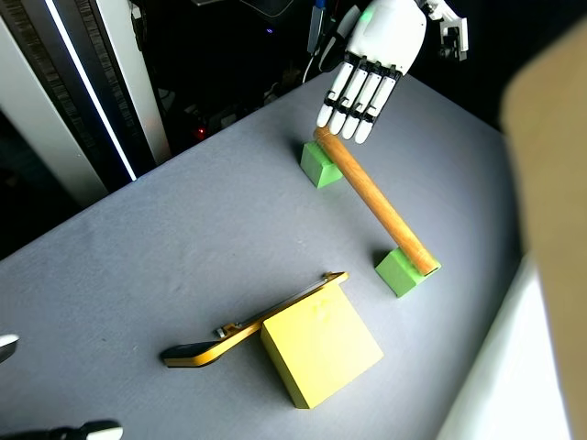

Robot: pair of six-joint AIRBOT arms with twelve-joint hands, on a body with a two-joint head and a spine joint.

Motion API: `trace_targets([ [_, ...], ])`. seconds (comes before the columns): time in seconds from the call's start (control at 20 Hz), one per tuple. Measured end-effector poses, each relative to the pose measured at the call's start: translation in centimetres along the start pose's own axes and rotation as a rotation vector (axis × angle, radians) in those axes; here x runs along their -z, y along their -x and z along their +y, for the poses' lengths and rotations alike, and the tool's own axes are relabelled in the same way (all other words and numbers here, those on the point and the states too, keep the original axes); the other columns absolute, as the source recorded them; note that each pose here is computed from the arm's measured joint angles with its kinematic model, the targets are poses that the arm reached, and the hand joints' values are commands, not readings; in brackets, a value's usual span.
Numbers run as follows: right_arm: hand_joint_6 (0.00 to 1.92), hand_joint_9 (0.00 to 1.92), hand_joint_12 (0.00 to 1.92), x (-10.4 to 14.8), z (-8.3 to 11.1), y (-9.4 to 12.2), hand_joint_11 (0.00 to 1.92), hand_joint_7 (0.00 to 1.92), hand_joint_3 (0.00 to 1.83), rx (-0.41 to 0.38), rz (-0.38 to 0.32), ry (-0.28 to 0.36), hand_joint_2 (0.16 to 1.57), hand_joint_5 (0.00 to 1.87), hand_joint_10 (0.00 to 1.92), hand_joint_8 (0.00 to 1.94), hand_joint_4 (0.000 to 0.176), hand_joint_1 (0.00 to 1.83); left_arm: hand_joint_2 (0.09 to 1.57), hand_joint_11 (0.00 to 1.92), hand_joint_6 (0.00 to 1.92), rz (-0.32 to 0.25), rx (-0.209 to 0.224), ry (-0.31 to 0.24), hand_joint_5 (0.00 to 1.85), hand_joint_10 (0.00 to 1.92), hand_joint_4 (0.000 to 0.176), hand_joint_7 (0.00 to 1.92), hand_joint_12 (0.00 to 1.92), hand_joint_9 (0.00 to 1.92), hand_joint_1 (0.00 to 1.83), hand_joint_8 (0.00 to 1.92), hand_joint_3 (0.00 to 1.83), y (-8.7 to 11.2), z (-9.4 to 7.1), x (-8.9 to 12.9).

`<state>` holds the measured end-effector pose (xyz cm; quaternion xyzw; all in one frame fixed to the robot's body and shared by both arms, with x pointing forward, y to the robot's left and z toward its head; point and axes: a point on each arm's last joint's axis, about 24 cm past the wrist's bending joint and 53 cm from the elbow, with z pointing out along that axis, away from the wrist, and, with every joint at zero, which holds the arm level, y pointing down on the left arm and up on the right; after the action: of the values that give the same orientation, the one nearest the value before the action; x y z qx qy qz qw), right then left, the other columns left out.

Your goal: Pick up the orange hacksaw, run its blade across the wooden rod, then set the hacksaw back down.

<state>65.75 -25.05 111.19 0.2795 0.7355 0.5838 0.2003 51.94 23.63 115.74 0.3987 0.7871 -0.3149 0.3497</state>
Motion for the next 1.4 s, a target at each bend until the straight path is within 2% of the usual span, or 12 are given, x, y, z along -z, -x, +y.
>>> trace_targets([
  [0.1, 0.00, 0.10, 0.53, -0.7, -0.2, 0.3, 0.00, 0.09, 0.00, -0.035, -0.019, 0.021, 1.06, 0.10, 0.00, 0.00, 0.000, 0.91, 1.26, 0.00, 0.00, -0.016, -0.002, -0.005, 0.00, 0.00, 0.000, 0.00, 0.00, 0.00, 0.08, 0.00, 0.00, 0.7, -0.2, 0.0],
  [0.25, 0.00, 0.11, 0.53, -1.3, -0.8, 0.3, 0.00, 0.09, 0.01, -0.050, -0.025, 0.009, 1.06, 0.09, 0.00, 0.00, 0.000, 0.86, 1.25, 0.02, 0.00, -0.015, 0.014, -0.013, 0.01, 0.00, 0.000, 0.01, 0.01, 0.01, 0.10, 0.00, 0.00, 0.9, -0.7, -0.4],
  [0.35, 0.00, 0.13, 0.52, -1.9, -1.4, 0.6, 0.00, 0.12, 0.00, -0.063, -0.041, 0.000, 1.07, 0.10, 0.00, 0.00, 0.000, 0.86, 1.25, 0.02, 0.00, -0.004, 0.008, -0.020, 0.01, 0.00, 0.000, 0.00, 0.01, 0.01, 0.11, 0.00, 0.00, 0.6, -0.9, -0.5],
  [0.45, 0.00, 0.14, 0.62, -2.5, -1.5, 0.8, 0.00, 0.12, 0.00, -0.066, -0.054, -0.001, 1.09, 0.10, 0.00, 0.00, 0.000, 0.84, 1.27, 0.00, 0.00, 0.014, 0.009, -0.019, 0.00, 0.00, 0.000, 0.00, 0.01, 0.00, 0.11, 0.00, 0.00, 0.1, -0.9, -0.5],
  [0.5, 0.00, 0.15, 0.58, -2.7, -1.4, 0.8, 0.00, 0.12, 0.00, -0.065, -0.055, 0.006, 1.09, 0.10, 0.00, 0.00, 0.000, 0.85, 1.26, 0.00, 0.00, 0.020, 0.010, -0.018, 0.00, 0.00, 0.000, 0.00, 0.00, 0.00, 0.11, 0.00, 0.00, 0.0, -0.8, -0.5],
  [0.65, 0.00, 0.17, 0.64, -3.6, -1.5, 0.6, 0.00, 0.15, 0.00, -0.054, -0.060, 0.009, 1.09, 0.11, 0.01, 0.00, 0.000, 0.84, 1.26, 0.03, 0.00, 0.040, 0.017, -0.002, 0.00, 0.00, 0.000, 0.00, 0.02, 0.00, 0.11, 0.00, 0.00, -0.7, -0.2, 0.0],
  [0.9, 0.00, 0.18, 0.68, -5.6, -1.5, -0.4, 0.00, 0.16, 0.00, -0.058, -0.046, 0.029, 1.09, 0.12, 0.00, 0.00, 0.000, 0.86, 1.24, 0.00, 0.00, 0.100, 0.021, -0.016, 0.03, 0.00, 0.000, 0.04, 0.09, 0.03, 0.14, 0.00, 0.00, -2.4, -0.4, 0.3],
  [1.2, 0.00, 0.17, 0.57, -8.3, -0.4, -1.3, 0.00, 0.15, 0.00, -0.040, -0.047, 0.066, 1.07, 0.12, 0.00, 0.00, 0.000, 0.86, 1.25, 0.00, 0.00, 0.093, 0.013, -0.014, 0.04, 0.01, 0.000, 0.06, 0.16, 0.05, 0.12, 0.00, 0.00, -2.0, -0.8, -1.0],
  [1.35, 0.00, 0.18, 0.62, -9.3, -0.6, -1.8, 0.00, 0.17, 0.00, -0.048, -0.045, 0.064, 1.08, 0.14, 0.00, 0.00, 0.000, 0.87, 1.24, 0.00, 0.00, 0.098, 0.014, -0.030, 0.05, 0.00, 0.000, 0.06, 0.20, 0.06, 0.10, 0.00, 0.00, -2.1, -1.4, -1.5],
  [1.4, 0.00, 0.19, 0.64, -9.8, -0.4, -2.1, 0.00, 0.18, 0.00, -0.033, -0.041, 0.069, 1.07, 0.15, 0.01, 0.00, 0.000, 0.86, 1.25, 0.00, 0.00, 0.097, 0.017, -0.031, 0.03, 0.00, 0.000, 0.04, 0.17, 0.03, 0.10, 0.00, 0.00, -2.1, -1.5, -1.6],
])
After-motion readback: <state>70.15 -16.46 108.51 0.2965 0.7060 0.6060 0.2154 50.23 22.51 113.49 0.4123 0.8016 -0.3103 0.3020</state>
